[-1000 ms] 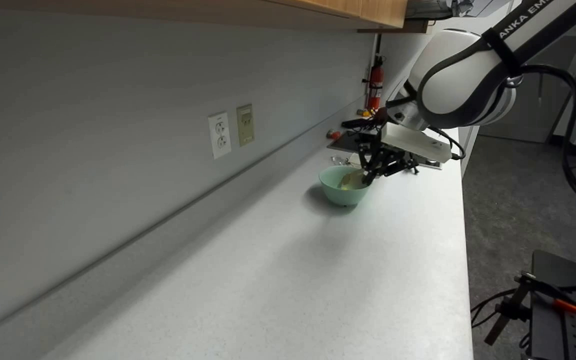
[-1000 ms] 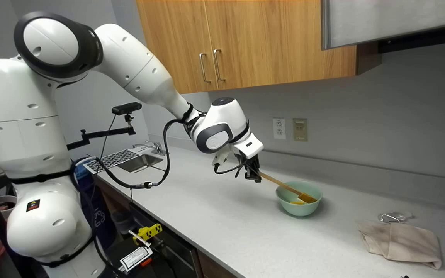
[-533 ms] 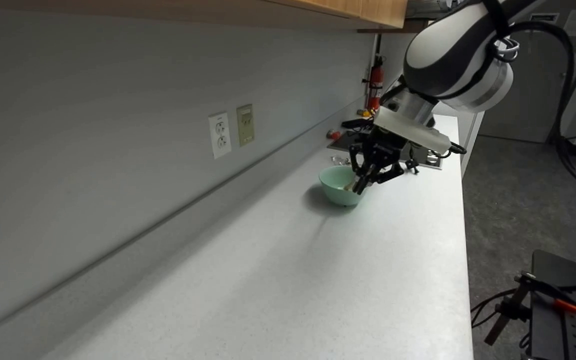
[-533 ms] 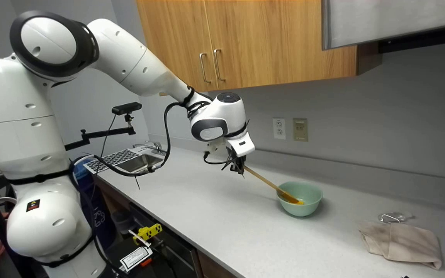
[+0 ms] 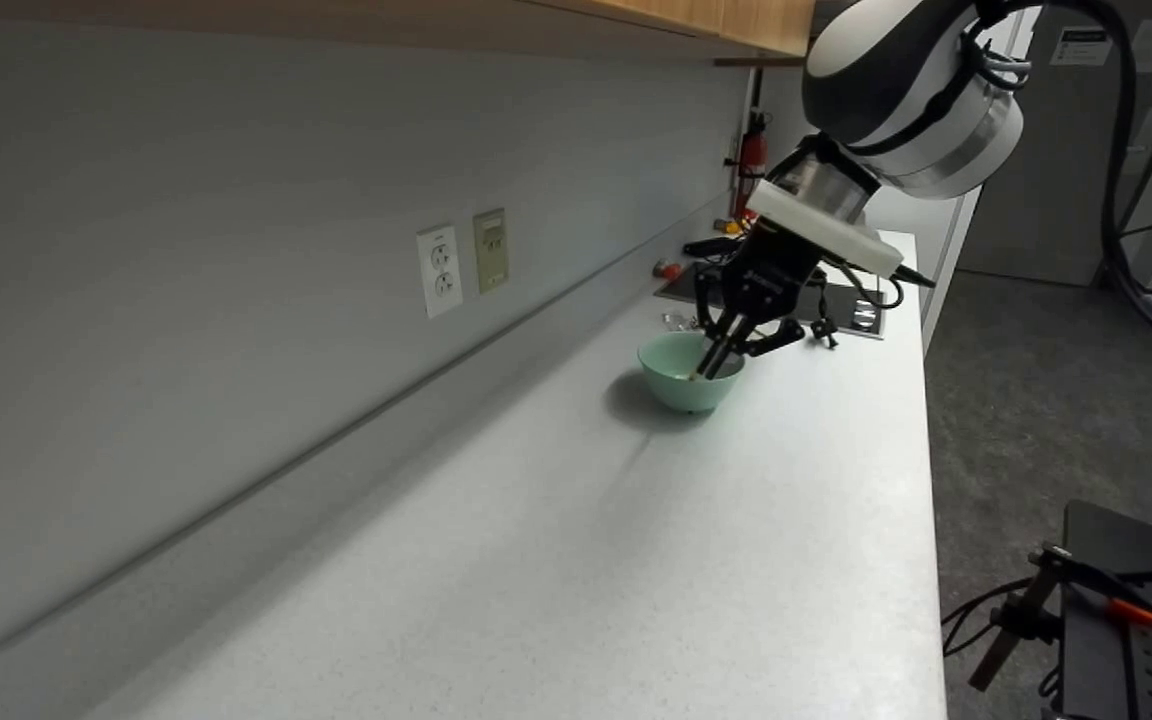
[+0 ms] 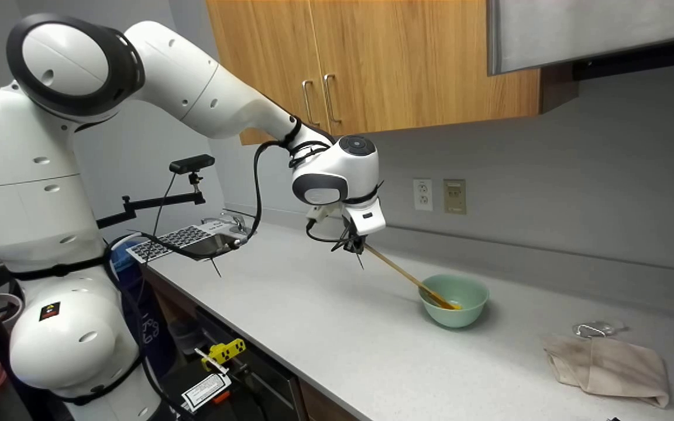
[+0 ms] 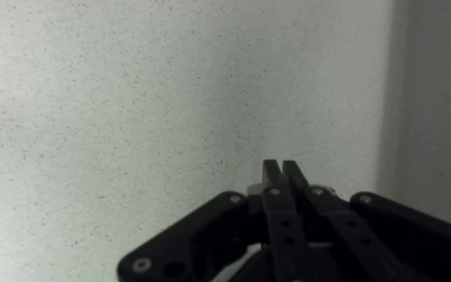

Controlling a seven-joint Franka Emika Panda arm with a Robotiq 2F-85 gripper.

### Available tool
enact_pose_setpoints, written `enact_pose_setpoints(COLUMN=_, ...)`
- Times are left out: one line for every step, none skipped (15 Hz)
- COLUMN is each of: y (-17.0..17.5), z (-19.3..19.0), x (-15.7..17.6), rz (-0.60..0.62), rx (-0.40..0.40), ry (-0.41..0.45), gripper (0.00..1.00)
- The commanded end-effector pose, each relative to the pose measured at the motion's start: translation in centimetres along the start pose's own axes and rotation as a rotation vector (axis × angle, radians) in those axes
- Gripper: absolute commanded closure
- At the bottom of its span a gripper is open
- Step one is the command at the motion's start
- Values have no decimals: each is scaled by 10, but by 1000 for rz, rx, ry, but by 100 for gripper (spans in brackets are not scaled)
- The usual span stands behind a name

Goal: Use the wooden spatula to stir the contents in the green bowl

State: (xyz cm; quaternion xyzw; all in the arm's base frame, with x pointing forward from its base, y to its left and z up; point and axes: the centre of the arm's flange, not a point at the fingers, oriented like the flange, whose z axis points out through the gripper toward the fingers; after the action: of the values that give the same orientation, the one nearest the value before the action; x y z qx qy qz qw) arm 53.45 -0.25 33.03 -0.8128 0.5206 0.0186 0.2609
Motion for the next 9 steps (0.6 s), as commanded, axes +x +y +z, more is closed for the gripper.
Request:
enact_pose_setpoints(y=-1, z=-11, x=-2, rz=-36, rx=43, ry=-17, gripper=98)
enact_pose_setpoints(y=-2, z=-13, x=-5, rz=-53, rx=47, ry=-21, gripper=98)
enact_pose_setpoints(y=-3, z=-14, x=-6, rz=-65, rx=51, ry=-20, gripper=98)
enact_pose_setpoints(y=-4, z=-16, x=-6, rz=-69, rx=53, ry=-22, gripper=98)
enact_pose_setpoints(y=-4, z=-17, x=-6, rz=-74, rx=56, ry=-22, gripper=89)
enact_pose_setpoints(y=-5, z=-18, x=-6, rz=-77, rx=56, ry=-25, gripper=65)
enact_pose_setpoints(y=-5, z=-20, x=-7, rz=-82, rx=59, ry=-26, gripper=64)
enact_pose_setpoints(y=-5, z=-21, x=-8, rz=-89, rx=62, ry=-26, gripper=60)
enact_pose_setpoints(y=-5, z=-23, x=-9, rz=-95, rx=65, ry=-25, gripper=54)
